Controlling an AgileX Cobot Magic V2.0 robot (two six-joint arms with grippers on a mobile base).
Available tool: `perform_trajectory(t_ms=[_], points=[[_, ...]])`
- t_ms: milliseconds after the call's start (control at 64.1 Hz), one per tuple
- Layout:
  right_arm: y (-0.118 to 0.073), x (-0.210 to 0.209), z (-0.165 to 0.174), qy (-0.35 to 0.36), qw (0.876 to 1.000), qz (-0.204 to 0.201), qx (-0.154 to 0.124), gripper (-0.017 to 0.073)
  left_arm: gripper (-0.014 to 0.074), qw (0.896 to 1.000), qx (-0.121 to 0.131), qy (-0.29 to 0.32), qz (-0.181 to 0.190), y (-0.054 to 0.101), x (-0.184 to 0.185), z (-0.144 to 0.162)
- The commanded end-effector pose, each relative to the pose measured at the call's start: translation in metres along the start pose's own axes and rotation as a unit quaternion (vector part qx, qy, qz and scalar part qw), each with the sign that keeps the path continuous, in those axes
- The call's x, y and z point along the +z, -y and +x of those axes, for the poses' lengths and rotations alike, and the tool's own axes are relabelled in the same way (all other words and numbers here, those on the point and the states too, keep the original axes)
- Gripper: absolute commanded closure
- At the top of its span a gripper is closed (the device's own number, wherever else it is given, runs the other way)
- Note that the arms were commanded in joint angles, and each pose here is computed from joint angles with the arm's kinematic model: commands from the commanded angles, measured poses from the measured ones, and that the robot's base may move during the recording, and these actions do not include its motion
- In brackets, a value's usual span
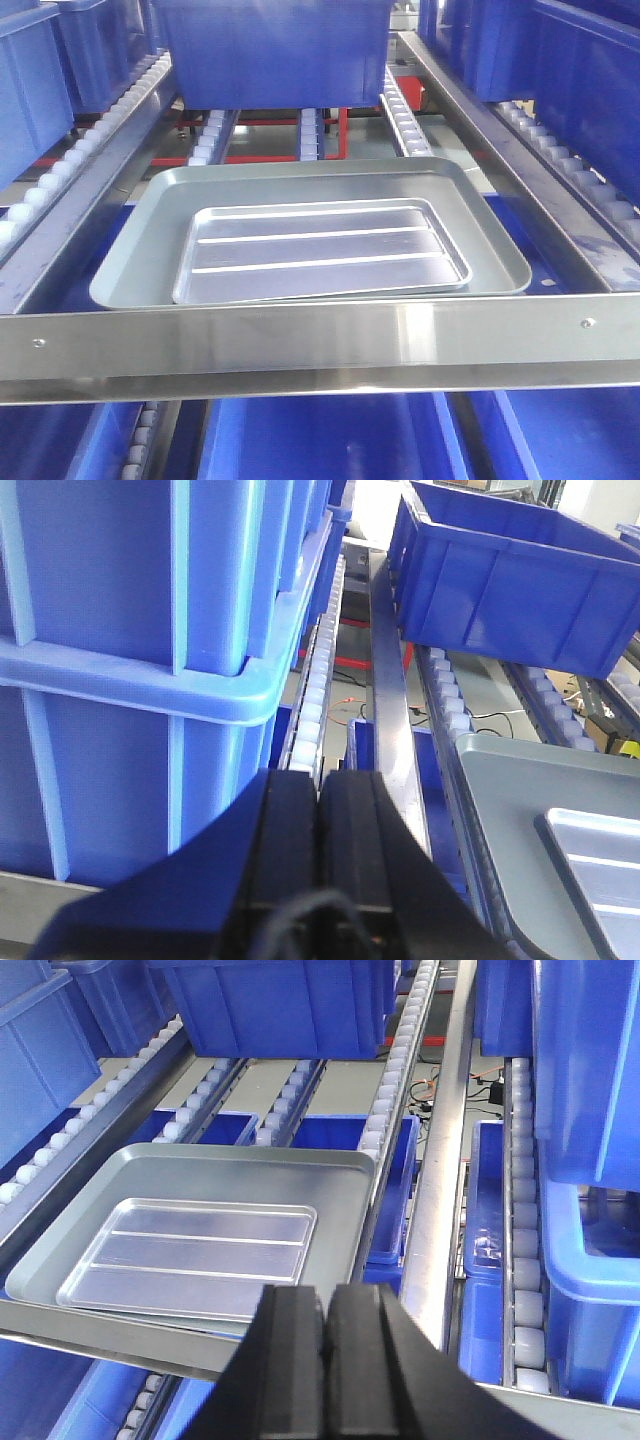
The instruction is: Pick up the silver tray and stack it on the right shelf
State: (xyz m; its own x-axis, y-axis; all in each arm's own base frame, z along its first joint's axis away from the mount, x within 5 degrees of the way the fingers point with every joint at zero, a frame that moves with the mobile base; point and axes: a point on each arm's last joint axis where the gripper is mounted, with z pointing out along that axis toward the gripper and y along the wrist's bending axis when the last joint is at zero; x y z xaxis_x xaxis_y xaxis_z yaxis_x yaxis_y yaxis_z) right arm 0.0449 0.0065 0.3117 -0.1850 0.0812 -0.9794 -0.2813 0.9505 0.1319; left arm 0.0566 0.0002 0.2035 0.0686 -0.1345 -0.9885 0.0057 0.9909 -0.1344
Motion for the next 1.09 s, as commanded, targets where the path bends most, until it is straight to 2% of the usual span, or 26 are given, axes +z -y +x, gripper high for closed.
perform_trajectory(t_ms=[0,718,843,936,983,1030,1077], points=[[-0.003,-0.002,-0.015,0.047,0.999,-0.011,-0.015,0.0503,0.0694,0.999,-0.003,0.040,0.004,0.000,-0.001,-0.002],[-0.003,0.000,-0.014,0.058,0.998,-0.004,-0.019,0.0503,0.0694,0.999,-0.003,0.040,0.004,0.000,-0.001,-0.002],[0.000,0.009,0.001,0.060,0.996,0.038,-0.056,0.0503,0.0694,0.999,-0.003,0.040,0.004,0.000,-0.001,-0.002],[0.004,0.016,0.019,0.077,0.992,0.071,-0.069,0.0503,0.0694,0.999,-0.003,0.040,0.004,0.000,-0.001,-0.002],[0.008,0.018,0.027,0.092,0.990,0.090,-0.065,0.0503,0.0694,0.999,-0.003,0.040,0.004,0.000,-0.001,-0.002],[0.012,0.019,0.038,0.108,0.987,0.112,-0.048,0.0503,0.0694,0.999,-0.003,0.040,0.004,0.000,-0.001,-0.002],[0.016,0.020,0.049,0.118,0.983,0.131,-0.047,0.0503,0.0694,0.999,-0.003,0.040,0.004,0.000,-0.001,-0.002]])
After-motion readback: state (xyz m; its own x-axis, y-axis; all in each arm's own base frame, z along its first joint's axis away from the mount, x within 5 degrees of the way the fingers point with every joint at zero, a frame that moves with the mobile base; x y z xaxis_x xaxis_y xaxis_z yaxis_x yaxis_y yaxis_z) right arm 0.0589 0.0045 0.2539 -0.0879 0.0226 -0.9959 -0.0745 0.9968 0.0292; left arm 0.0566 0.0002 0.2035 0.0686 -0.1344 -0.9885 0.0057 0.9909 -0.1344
